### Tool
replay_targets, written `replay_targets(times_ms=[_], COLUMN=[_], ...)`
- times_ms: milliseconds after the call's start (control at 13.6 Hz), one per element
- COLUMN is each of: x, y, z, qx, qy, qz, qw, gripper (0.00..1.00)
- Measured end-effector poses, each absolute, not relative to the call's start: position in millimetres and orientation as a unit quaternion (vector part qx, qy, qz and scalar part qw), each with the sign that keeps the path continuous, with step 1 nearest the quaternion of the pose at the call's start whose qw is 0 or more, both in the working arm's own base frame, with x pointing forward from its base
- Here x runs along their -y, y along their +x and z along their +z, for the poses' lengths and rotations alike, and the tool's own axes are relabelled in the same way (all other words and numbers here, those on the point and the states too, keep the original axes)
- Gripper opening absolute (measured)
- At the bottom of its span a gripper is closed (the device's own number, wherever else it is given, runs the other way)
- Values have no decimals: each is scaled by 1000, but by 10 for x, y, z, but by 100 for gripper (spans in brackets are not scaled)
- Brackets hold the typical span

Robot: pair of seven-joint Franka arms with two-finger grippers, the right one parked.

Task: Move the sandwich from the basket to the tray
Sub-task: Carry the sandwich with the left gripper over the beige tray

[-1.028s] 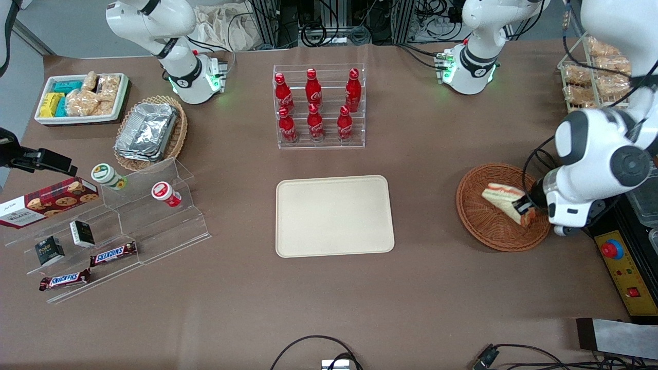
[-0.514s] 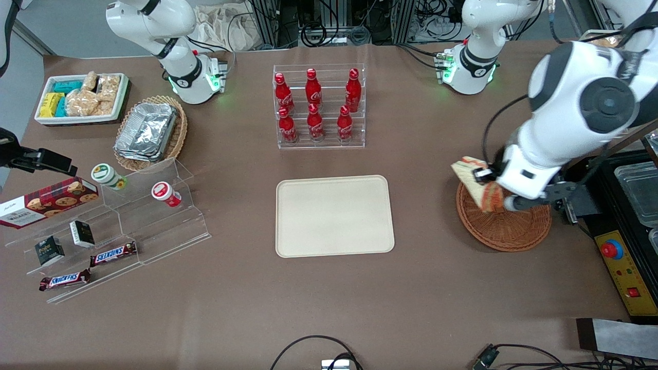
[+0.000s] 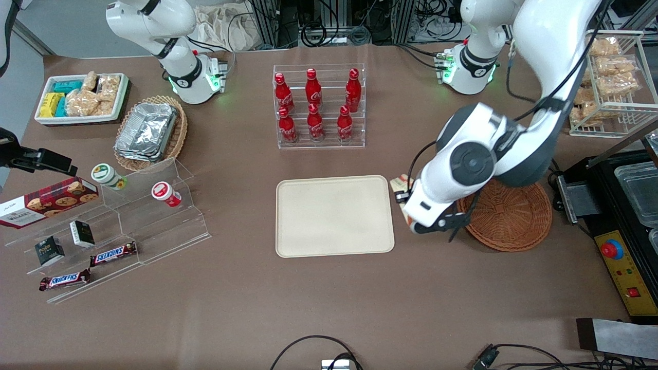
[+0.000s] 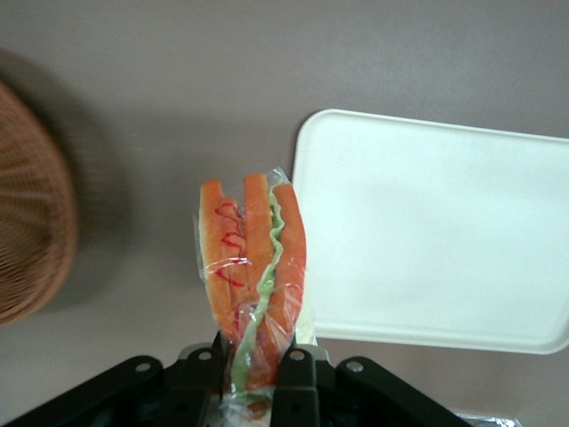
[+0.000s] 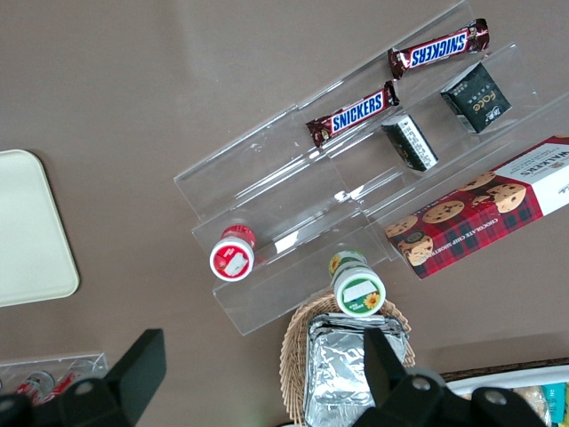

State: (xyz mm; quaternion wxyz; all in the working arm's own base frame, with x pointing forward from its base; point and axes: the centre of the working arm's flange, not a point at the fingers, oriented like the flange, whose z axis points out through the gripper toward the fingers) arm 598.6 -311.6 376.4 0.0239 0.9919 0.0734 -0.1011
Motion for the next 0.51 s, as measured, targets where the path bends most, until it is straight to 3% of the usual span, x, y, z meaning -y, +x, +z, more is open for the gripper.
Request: replay_targets(times_ms=[220, 514], x=[3372, 3851], y=[5934, 5612], z=[3052, 2557], qx=[-41, 3], qy=[991, 988], qz=[-125, -154], qw=[9, -6], gripper=[20, 20])
